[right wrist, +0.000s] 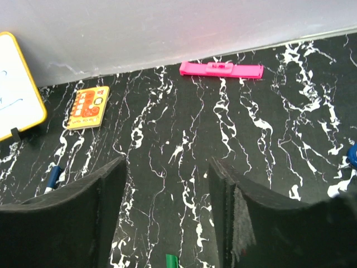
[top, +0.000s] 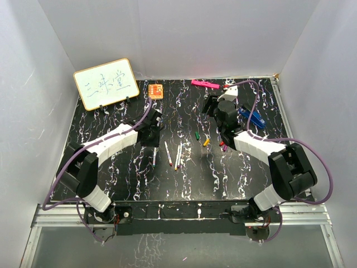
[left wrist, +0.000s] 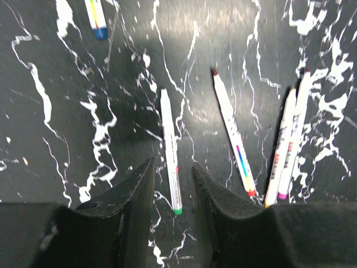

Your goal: Insert the pens into the pen caps

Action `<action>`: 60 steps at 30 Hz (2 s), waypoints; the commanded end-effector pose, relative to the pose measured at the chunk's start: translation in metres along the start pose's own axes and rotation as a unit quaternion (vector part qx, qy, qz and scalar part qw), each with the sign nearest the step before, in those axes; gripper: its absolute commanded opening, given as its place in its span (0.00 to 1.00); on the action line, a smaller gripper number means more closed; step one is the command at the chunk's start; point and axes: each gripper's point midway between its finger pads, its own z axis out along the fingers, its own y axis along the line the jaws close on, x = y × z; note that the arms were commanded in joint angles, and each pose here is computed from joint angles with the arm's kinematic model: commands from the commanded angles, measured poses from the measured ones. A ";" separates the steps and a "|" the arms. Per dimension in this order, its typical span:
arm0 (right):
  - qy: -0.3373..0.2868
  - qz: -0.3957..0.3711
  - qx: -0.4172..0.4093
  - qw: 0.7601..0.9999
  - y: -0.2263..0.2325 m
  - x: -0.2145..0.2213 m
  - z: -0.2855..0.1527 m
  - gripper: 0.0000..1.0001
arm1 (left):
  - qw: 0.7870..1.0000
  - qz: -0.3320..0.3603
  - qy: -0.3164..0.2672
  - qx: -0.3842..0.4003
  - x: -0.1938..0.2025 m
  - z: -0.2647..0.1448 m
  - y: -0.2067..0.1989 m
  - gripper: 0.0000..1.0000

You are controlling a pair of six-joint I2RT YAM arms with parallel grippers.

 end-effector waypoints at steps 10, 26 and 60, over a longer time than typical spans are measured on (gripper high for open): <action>-0.010 0.011 -0.009 1.000 0.005 -0.007 0.001 0.55 | 0.997 -0.010 0.078 -0.016 0.039 0.006 -0.002 0.32; 0.001 0.013 -0.001 1.000 0.001 0.005 0.004 0.64 | 0.994 0.000 0.104 -0.024 0.048 0.025 -0.006 0.33; 0.003 0.023 0.006 1.000 -0.003 0.008 0.001 0.64 | 0.972 0.034 0.211 -0.097 0.099 0.068 0.019 0.00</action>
